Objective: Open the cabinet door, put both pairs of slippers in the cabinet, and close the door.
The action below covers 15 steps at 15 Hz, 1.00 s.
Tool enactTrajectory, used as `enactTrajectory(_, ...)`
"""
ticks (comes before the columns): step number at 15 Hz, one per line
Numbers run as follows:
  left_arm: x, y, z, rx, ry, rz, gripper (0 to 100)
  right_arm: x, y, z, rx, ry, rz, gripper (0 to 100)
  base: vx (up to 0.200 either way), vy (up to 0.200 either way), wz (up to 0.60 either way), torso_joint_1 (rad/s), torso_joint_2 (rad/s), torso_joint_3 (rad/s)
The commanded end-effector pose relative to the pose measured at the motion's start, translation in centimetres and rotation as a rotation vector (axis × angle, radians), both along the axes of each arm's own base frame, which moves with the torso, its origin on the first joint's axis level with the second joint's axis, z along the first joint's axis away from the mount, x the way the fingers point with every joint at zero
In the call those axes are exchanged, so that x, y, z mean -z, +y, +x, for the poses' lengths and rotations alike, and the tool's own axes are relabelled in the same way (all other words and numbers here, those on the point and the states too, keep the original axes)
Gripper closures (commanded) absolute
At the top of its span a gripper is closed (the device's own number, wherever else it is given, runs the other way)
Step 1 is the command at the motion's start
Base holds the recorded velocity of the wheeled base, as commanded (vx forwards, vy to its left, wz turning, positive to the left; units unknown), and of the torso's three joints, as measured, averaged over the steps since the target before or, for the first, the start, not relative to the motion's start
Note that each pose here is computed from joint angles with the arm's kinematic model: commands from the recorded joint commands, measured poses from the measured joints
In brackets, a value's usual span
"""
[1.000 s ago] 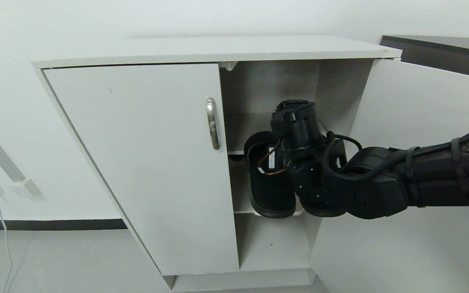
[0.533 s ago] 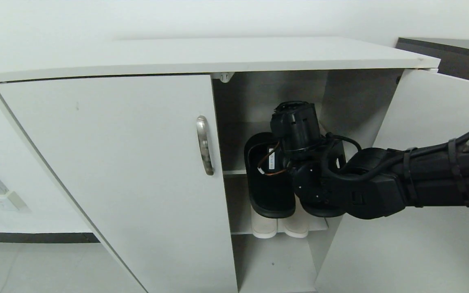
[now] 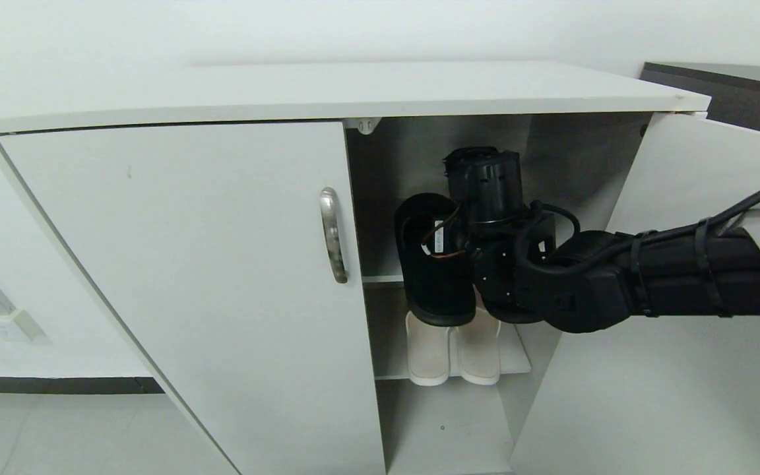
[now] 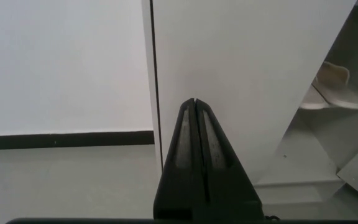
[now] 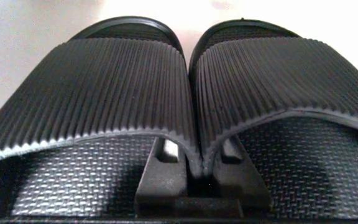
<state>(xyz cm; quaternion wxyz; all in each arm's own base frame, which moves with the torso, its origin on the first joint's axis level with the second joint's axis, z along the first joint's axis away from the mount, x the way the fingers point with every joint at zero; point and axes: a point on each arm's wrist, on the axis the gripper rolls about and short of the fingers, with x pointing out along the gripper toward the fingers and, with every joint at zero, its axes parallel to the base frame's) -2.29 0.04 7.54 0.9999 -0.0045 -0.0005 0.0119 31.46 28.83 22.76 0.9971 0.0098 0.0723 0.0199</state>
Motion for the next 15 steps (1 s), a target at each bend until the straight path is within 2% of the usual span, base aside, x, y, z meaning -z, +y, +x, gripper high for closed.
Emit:
enactTrajectory(1, 0.0, 0.0, 0.0, -0.001, 0.001, 0.0, 100, 0.2, 0.3, 1.5, 0.004, 0.005, -0.001, 100, 0.0, 0.0, 0.0, 0.0, 0.0, 0.0)
enactTrajectory(7, 0.0, 0.0, 0.0, -0.001, 0.001, -0.003, 100, -0.2, 0.7, 4.6, 0.042, 0.0, 0.008, 100, 0.0, 0.0, 0.0, 0.0, 0.0, 0.0)
enactTrajectory(15, 0.0, 0.0, 0.0, -0.001, 0.001, -0.003, 100, -0.4, 0.1, 5.3, 0.044, 0.011, 0.013, 100, 0.0, 0.0, 0.0, 0.0, 0.0, 0.0)
